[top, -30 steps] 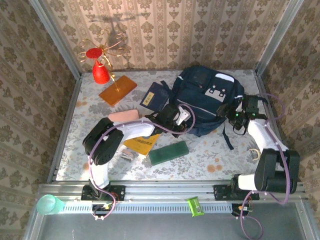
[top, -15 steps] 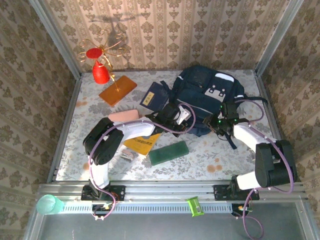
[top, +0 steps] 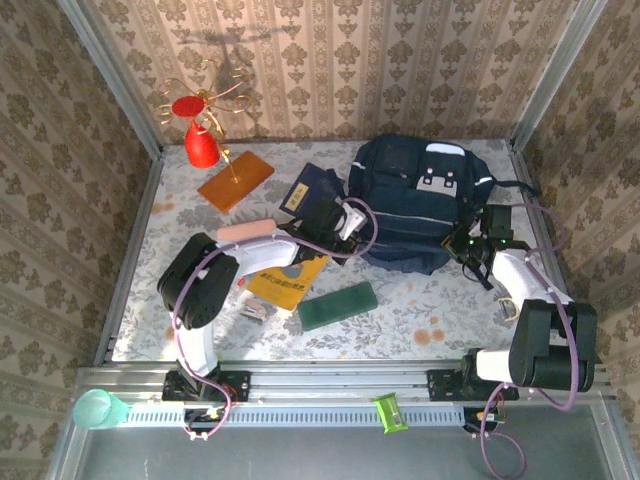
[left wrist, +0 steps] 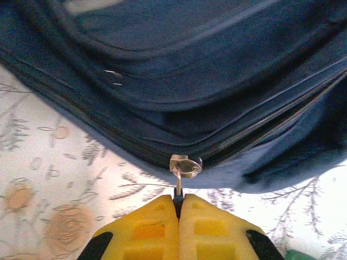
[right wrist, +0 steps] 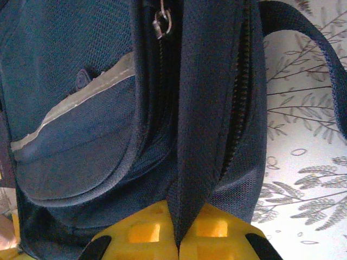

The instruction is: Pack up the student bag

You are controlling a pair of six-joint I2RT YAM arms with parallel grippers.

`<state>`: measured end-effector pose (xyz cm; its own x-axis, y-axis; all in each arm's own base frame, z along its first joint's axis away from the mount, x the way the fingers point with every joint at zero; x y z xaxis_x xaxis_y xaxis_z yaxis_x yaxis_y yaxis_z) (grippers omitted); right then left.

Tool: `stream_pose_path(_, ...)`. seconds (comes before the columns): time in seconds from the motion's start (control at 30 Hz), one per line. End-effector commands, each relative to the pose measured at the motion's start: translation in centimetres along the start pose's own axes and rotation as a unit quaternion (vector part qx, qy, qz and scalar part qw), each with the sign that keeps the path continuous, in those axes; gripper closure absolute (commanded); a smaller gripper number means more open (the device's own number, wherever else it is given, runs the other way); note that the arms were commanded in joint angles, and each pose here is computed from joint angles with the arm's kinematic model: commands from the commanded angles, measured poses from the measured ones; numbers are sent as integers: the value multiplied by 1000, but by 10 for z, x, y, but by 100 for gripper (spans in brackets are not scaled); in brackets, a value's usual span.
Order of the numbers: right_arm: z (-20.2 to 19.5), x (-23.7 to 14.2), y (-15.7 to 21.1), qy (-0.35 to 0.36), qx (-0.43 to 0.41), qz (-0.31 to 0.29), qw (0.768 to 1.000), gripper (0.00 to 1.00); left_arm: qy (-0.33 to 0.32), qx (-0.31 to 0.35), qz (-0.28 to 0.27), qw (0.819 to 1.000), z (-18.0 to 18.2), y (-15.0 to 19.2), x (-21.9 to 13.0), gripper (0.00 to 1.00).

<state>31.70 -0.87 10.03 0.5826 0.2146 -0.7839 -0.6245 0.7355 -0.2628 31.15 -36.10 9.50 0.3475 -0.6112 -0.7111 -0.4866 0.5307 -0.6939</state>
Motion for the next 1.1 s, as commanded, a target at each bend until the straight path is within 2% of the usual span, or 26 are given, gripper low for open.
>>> stream_pose_path(0.0, 12, -15, -31, -6, -22, -44, 999, 96, -21, -4, 36, 999, 13, 18, -12, 100)
stream_pose_path(0.13, 21, -13, -34, -21, -21, -34, 999, 85, 18, -4, 14, 1000, -11, 9, -14, 100)
stream_pose_path(0.3, 12, -8, -6, -10, -29, 4, 1000, 54, 54, -16, -9, 998, -38, -4, -10, 100)
stream_pose_path(0.5, -4, -16, 39, 1, -39, 26, 999, 25, 70, -11, -18, 997, -52, -14, -9, 100)
stream_pose_path(0.67, 6, -12, 76, -13, -49, 46, 998, 13, 76, -7, -23, 997, -57, -18, -9, 100)
stream_pose_path(0.77, 14, -4, 86, -17, -52, 49, 997, 12, 78, -6, -24, 997, -58, -18, -10, 100)
stream_pose_path(0.87, 20, 5, 92, -14, -57, 54, 997, 17, 78, -5, -22, 997, -58, -17, -10, 100)
stream_pose_path(0.93, 21, 10, 92, -11, -59, 53, 997, 27, 77, -5, -23, 997, -57, -17, -11, 100)
stream_pose_path(1.07, 13, 12, 80, 23, -81, 30, 996, 59, 65, 1, -20, 998, -53, -13, -12, 100)
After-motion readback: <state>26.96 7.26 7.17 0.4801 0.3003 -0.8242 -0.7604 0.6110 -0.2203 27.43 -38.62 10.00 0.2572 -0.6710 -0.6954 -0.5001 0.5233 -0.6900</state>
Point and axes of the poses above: each hand's point on the last joint's axis, 136 mm out from that joint toward the fingers, its own x axis out along the fingers, its own z axis along the line the jaws close on, y = z × x, the point moved 2 cm from there along -x, back along the fingers, and after that the axes turned 3 degrees about x, right-handed, at the moved point
